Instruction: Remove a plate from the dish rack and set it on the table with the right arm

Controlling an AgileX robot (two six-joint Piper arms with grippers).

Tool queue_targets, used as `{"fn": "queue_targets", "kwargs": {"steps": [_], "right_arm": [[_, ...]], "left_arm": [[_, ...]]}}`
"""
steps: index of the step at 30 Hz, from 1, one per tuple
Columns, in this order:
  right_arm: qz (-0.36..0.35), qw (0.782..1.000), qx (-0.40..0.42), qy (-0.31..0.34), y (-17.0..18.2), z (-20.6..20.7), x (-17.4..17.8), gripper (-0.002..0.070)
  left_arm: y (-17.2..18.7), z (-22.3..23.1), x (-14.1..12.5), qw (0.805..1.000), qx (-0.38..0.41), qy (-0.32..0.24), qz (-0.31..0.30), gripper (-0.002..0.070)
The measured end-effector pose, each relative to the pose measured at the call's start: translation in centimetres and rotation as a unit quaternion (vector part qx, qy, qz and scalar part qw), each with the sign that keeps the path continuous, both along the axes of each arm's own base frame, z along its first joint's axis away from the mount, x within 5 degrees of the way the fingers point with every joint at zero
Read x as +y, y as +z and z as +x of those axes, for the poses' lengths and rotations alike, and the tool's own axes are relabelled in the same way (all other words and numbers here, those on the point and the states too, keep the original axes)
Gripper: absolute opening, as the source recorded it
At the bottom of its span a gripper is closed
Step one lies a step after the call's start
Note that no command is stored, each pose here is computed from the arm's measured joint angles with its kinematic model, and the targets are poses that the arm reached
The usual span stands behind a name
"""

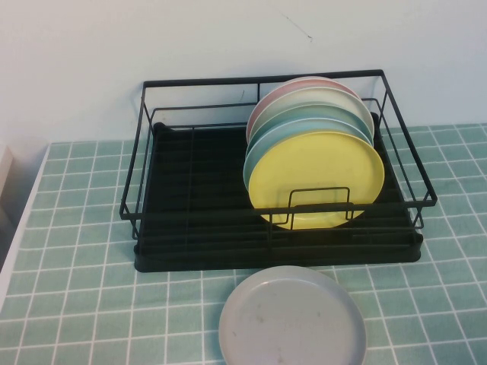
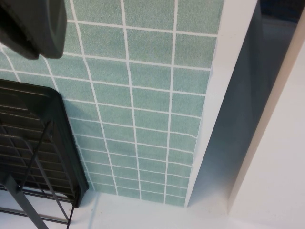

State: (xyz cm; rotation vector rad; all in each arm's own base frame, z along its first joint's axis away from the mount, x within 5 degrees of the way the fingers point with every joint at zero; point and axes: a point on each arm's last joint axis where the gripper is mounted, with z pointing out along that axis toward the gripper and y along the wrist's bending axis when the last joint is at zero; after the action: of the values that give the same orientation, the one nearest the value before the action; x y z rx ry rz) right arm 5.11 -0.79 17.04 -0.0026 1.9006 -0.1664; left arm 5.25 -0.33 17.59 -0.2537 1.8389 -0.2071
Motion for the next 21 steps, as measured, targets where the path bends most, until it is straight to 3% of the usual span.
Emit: {"fn": "queue_targets", "kwargs": {"steps": [13, 16, 19, 21], "right_arm": [[-0.015, 1.0, 0.001, -0.001, 0.0, 0.0, -0.1, -0.0003], [0.133, 0.991, -0.03, -0.014, 0.2, 0.2, 0.5, -0.0003], [0.322, 0.945, -0.053, -0.025, 0.5, 0.3, 1.3, -0.0003], [0.398, 0.915, -0.06, -0.027, 0.8, 0.3, 1.6, -0.0003]], "left_arm": [[0.0, 0.0, 0.0, 1.0, 0.0, 0.0, 0.0, -0.0003], [0.0, 0.0, 0.0, 1.0, 0.0, 0.0, 0.0, -0.0003], [0.0, 0.0, 0.0, 1.0, 0.0, 0.0, 0.0, -0.0003], [0.0, 0.0, 0.0, 1.0, 0.0, 0.0, 0.0, -0.0003]]}}
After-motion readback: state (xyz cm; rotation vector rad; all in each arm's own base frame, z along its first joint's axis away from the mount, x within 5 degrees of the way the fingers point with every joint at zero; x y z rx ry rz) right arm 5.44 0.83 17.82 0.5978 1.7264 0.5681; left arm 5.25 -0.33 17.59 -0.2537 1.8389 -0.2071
